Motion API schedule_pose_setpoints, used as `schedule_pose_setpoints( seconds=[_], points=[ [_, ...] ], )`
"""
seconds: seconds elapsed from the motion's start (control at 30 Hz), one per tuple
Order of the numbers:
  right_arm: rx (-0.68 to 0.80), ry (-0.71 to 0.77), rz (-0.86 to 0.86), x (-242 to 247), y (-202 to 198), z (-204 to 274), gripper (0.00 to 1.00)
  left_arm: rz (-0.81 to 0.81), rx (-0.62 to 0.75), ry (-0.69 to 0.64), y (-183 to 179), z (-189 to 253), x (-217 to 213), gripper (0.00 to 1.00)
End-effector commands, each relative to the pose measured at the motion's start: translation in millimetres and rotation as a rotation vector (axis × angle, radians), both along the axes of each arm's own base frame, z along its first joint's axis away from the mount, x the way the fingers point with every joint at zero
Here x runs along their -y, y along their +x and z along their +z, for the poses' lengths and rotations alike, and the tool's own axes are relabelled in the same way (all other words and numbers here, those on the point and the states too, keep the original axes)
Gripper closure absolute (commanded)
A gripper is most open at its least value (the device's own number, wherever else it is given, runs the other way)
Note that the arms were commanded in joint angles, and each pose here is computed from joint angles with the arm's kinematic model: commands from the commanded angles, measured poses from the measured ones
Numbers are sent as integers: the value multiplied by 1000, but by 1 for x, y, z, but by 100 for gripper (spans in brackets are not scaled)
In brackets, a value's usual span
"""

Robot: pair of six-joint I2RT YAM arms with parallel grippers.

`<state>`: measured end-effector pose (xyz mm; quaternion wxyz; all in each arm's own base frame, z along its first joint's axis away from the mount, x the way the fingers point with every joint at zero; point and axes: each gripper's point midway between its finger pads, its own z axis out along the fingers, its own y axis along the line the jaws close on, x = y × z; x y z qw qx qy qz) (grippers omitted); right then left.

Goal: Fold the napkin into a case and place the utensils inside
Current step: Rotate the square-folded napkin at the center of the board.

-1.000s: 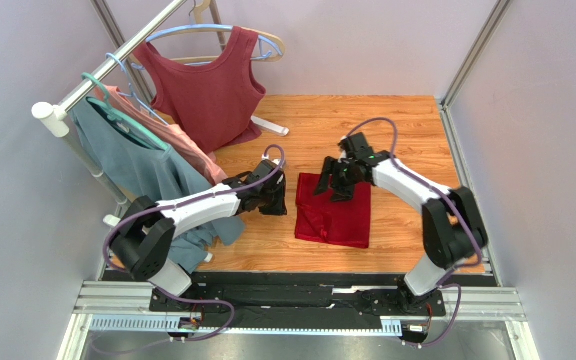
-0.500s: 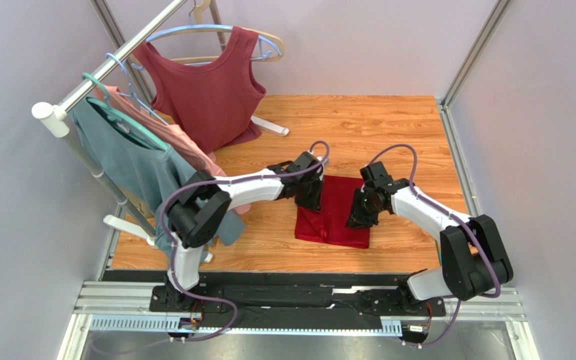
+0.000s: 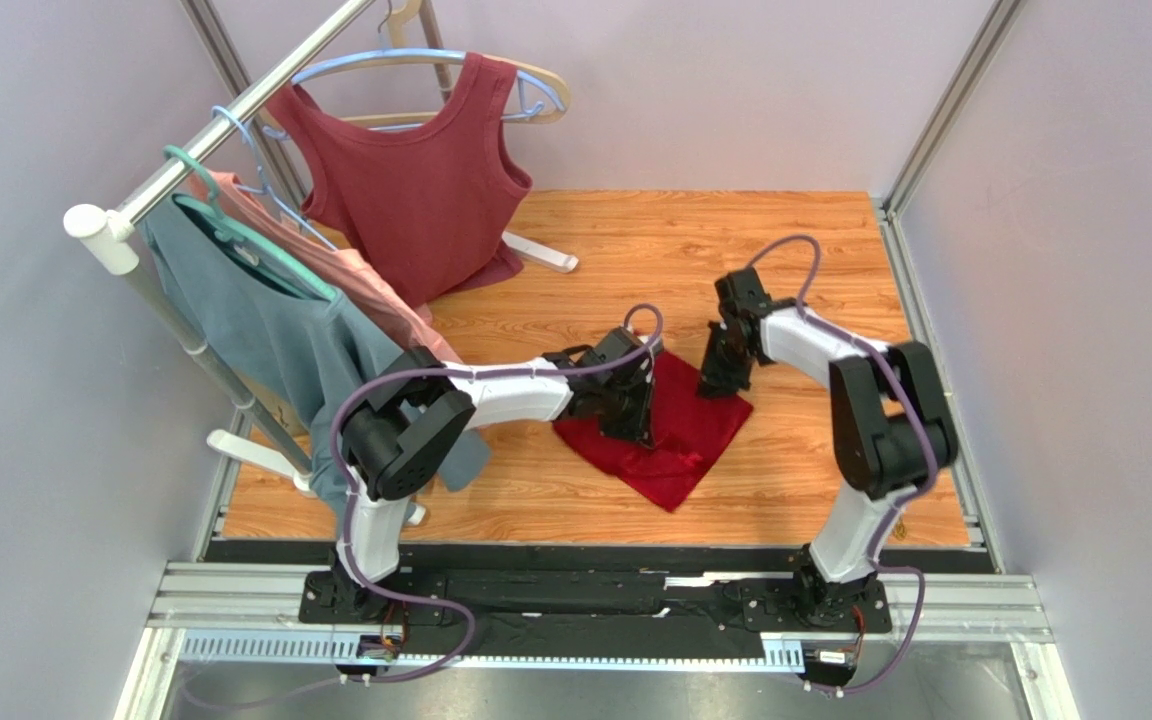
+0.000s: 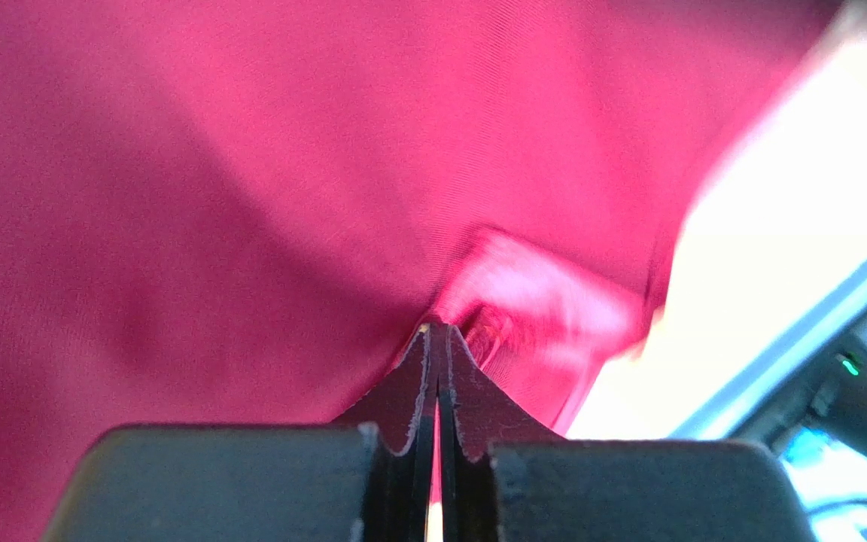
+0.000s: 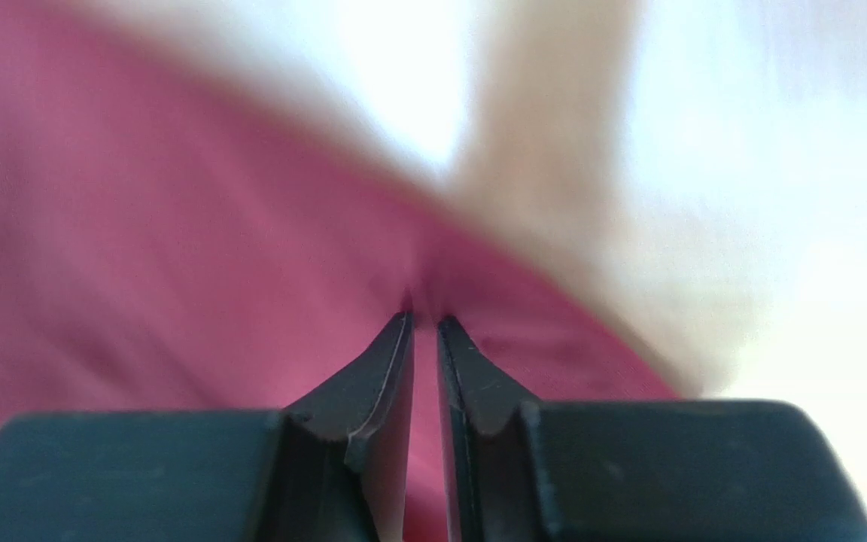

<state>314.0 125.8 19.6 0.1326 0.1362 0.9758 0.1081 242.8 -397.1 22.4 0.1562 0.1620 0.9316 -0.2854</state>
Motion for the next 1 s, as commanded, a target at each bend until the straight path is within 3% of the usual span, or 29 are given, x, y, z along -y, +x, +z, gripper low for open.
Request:
schedule_pose_setpoints(
  seconds=[0.0, 0.13, 0.3, 0.4, 0.47, 0.53, 0.6, 0.67, 0.77, 0.97],
  points=[
    [94, -41, 78, -8, 61, 12, 82, -45, -105, -29, -48, -5, 24, 99],
    [119, -57, 104, -7, 67, 44, 76, -34, -3, -20, -32, 34, 24, 91],
    [129, -28, 98, 2, 18, 76, 52, -19, 109, 26, -26, 76, -16, 69],
    [84, 27, 57, -3, -21, 74, 46, -22, 110, 96, -39, 76, -46, 60],
    [117, 80, 62, -24, -34, 78, 43, -20, 98, 125, -49, 66, -64, 64],
    [125, 174, 61, -44, -48, 76, 44, -23, 107, 55, -56, 69, -67, 69],
    [155, 255, 81, -61, -40, 78, 52, -18, 91, -21, -57, 73, -60, 78],
    [104, 218, 107, -64, -35, 68, 64, -1, 48, -38, -56, 68, -59, 86],
    [47, 179, 175, -78, -38, 55, 71, -12, 32, -29, -55, 57, -55, 90],
    [11, 154, 242, -100, -45, 37, 71, -4, -5, 76, -58, 17, -68, 94]
  ],
)
